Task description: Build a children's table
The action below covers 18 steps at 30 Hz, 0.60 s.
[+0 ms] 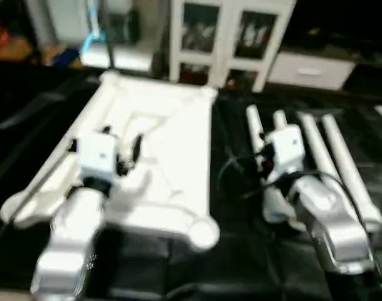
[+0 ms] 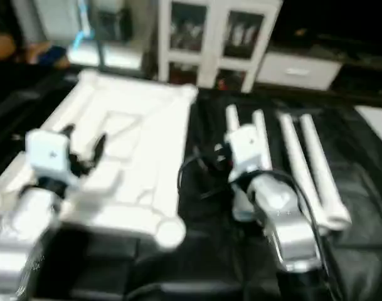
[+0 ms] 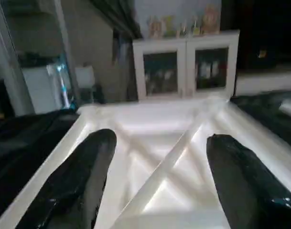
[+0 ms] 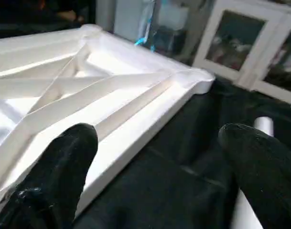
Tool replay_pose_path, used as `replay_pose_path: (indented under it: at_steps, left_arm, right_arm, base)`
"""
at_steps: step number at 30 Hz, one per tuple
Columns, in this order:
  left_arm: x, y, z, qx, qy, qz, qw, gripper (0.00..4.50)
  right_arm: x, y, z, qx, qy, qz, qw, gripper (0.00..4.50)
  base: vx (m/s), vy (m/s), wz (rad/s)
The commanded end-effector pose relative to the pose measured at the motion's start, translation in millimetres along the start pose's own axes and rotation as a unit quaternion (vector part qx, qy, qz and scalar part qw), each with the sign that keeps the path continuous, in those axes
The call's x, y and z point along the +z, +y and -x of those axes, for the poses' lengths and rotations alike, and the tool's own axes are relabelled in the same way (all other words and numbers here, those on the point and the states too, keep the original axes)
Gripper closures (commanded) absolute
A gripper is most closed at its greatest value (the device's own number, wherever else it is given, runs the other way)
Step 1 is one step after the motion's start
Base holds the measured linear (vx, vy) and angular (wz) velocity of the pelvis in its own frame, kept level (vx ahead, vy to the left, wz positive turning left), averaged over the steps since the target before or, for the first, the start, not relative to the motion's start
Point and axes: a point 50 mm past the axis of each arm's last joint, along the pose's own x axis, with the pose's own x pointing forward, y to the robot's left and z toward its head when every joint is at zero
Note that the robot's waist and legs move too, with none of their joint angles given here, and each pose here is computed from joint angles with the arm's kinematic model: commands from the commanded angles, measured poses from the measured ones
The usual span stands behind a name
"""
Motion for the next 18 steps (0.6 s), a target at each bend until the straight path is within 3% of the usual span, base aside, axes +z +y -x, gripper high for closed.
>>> replay_pose_path:
  at_steps: [1, 4, 7, 13, 14, 16, 17, 18]
  left_arm:
    - [-2.6, -2.4, 1, -0.034, 0.016, 0.007, 0.999, 1.01]
    - [-4.2, -1.3, 1, -0.042, 0.026, 0.007, 0.999, 1.01]
    - [-6.8, 10.2, -12, -0.045, 0.048, -0.038, 0.997, 1.01]
    - [-6.4, 24.9, -25, -0.090, 0.073, -0.086, 0.989, 1.01]
    - [-6.6, 30.3, -28, -0.129, 0.091, -0.104, 0.982, 1.01]
    - [-5.9, 33.9, -30, -0.160, 0.102, -0.123, 0.974, 1.01]
    - [-8.7, 40.7, -28, -0.216, 0.133, -0.160, 0.954, 1.01]
    - [-8.7, 40.7, -28, -0.216, 0.133, -0.160, 0.954, 1.01]
  right_arm:
    - [0.8, -4.5, 1.7, -0.005, 0.017, 0.006, 1.000, 0.00]
    - [0.0, -5.6, 0.7, -0.008, 0.024, -0.001, 1.000, 0.00]
    - [-5.7, -17.7, -5.0, -0.031, 0.054, -0.024, 0.998, 0.00]
    - [-13.5, -31.7, -13.0, -0.046, 0.097, 0.005, 0.994, 0.00]
    - [-16.9, -36.1, -17.8, -0.043, 0.117, 0.031, 0.992, 0.00]
    - [-19.0, -39.7, -22.8, -0.046, 0.129, 0.041, 0.990, 0.00]
    - [-23.7, -43.6, -32.2, -0.046, 0.154, 0.059, 0.985, 0.00]
    - [-23.7, -43.6, -32.2, -0.046, 0.154, 0.059, 0.985, 0.00]
  base:
    - [0.000, 0.000, 0.00]
    - [-0.018, 0.000, 0.01]
    - [-0.053, -0.014, 0.04]
    - [-0.017, -0.009, 0.01]
    - [0.000, 0.000, 0.00]
    - [0.000, 0.000, 0.00]
    - [0.000, 0.000, 0.00]
    - [0.000, 0.000, 0.00]
